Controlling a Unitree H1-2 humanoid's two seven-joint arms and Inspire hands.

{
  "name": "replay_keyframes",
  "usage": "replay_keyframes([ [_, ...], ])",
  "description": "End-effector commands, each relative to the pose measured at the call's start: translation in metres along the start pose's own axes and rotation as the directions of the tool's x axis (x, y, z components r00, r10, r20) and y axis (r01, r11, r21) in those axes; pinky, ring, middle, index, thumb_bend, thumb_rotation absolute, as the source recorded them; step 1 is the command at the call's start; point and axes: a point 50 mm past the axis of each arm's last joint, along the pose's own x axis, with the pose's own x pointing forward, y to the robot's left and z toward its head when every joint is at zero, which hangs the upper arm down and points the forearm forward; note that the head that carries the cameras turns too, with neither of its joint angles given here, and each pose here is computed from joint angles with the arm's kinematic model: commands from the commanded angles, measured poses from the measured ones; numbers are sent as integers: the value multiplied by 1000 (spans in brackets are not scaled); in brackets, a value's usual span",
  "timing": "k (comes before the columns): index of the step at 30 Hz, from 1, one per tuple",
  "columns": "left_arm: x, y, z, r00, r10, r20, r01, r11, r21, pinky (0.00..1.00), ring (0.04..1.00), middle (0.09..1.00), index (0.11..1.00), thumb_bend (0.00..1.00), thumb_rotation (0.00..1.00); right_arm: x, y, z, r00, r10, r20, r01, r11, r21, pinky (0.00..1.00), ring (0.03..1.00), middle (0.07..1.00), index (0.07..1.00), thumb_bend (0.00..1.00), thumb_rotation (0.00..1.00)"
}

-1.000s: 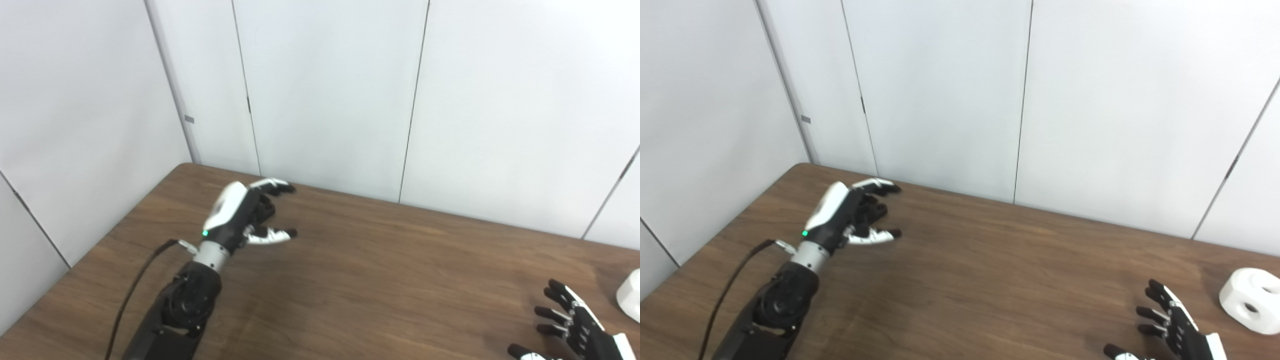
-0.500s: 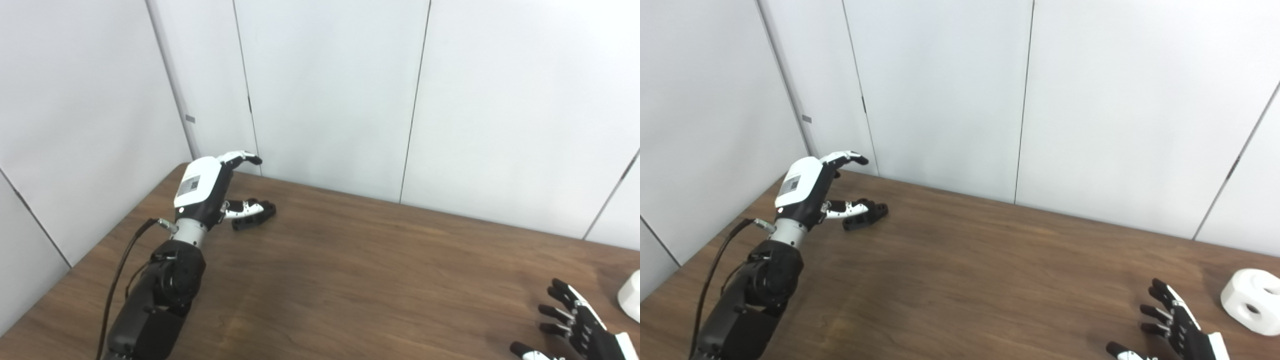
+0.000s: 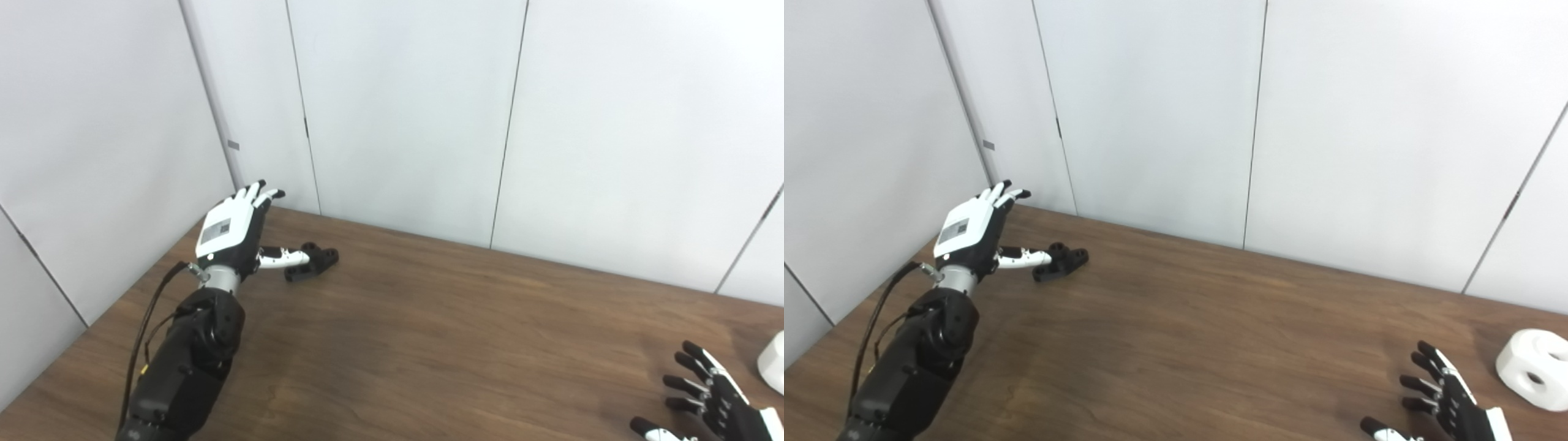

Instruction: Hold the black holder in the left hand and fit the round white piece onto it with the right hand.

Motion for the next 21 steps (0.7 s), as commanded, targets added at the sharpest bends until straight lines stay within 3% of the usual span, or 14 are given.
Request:
replay_keyframes([
  [1,17,23,6,998,59,6,-59,998,30,1000,1000,1000,887,1000,497,7,-8,17,997,-18,71,18,1000,-10,658,762,877,898,608,0],
  [6,20,13,0,999,13,-45,-12,1000,24,985,1000,1000,888,1000,566,7,-8,19,997,-16,75,17,1000,-6,656,761,873,895,610,0],
  [13,22,1,-7,996,-25,-86,24,1000,-17,907,1000,1000,863,1000,565,6,-9,18,996,-15,86,17,1000,-24,647,751,866,890,618,0],
  [21,22,-12,-14,993,-40,-116,40,999,-2,945,1000,1000,859,1000,493,4,-9,17,996,-12,91,16,999,-42,646,743,864,878,636,0],
])
